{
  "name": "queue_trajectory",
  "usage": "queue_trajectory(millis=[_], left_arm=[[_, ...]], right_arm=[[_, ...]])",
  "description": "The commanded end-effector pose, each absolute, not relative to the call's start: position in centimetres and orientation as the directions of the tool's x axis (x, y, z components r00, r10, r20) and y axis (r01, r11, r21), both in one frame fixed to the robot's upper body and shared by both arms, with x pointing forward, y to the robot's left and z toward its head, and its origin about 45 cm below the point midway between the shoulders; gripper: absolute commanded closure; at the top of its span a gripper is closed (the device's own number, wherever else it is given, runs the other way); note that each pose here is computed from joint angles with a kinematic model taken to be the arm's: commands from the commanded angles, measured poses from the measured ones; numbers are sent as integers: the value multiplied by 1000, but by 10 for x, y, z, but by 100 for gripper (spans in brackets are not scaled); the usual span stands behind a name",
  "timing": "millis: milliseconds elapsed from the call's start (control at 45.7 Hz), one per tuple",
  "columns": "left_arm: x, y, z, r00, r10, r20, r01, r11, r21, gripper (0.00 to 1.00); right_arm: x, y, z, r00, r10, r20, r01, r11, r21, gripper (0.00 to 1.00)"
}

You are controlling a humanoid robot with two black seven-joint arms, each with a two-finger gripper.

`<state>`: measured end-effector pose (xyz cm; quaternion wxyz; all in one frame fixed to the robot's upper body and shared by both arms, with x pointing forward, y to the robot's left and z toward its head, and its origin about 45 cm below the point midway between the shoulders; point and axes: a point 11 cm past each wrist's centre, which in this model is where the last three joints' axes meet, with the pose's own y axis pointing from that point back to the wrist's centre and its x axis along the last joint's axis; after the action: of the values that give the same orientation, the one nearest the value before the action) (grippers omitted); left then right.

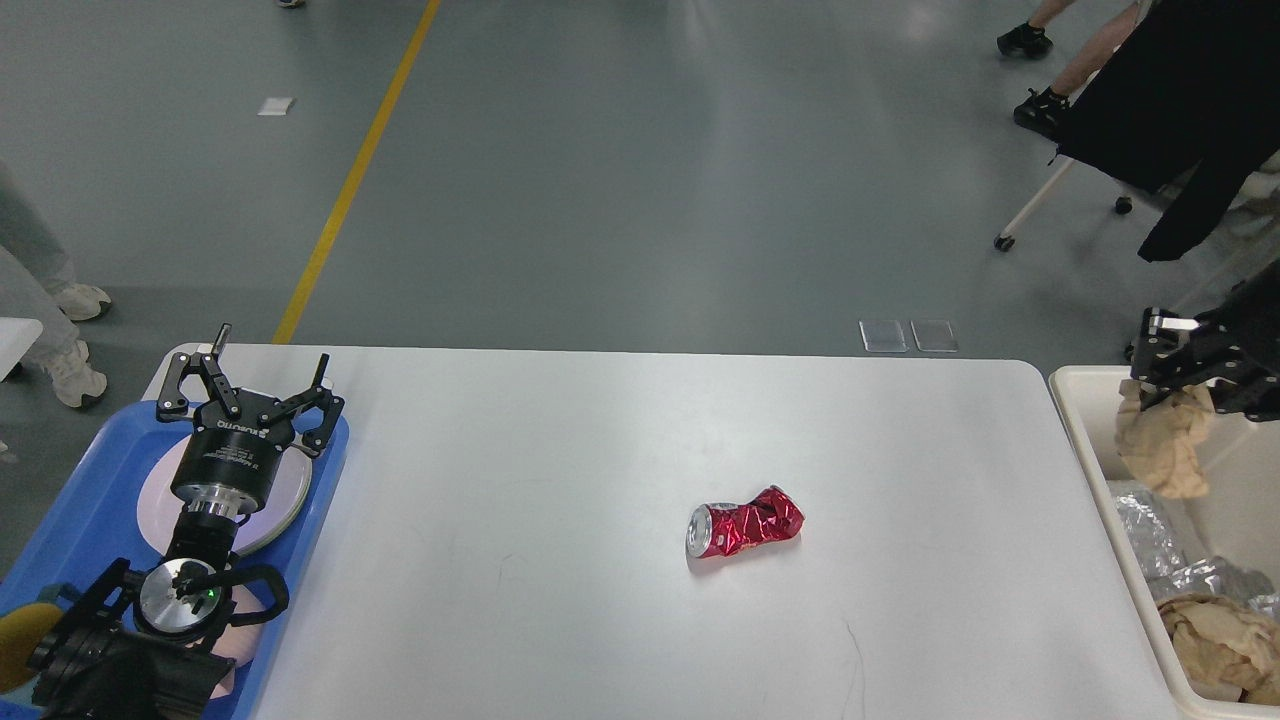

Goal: Tidy desktop
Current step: 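Carry the brown paper into the white bin and release it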

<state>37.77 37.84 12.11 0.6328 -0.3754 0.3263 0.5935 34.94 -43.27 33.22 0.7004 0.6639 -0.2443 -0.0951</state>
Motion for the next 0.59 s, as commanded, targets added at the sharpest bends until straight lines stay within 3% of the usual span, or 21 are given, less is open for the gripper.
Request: queue_trajectory(millis=[0,197,394,570], left_arm=[[378,378,122,84,506,-858,-996,14,-90,3],[378,378,121,83,506,-858,-996,14,-88,3],[378,378,122,84,506,-858,-996,14,-90,3],[378,378,122,85,507,-858,-996,16,-89,3]], right_arm=[[344,-495,315,791,-549,270,-213,167,963,100],[336,-554,259,745,-587,315,-184,273,944,100],[320,-583,179,689,-569,450,-257,389,885,100],[304,-573,104,702,-423,573,-345,503,793,100]])
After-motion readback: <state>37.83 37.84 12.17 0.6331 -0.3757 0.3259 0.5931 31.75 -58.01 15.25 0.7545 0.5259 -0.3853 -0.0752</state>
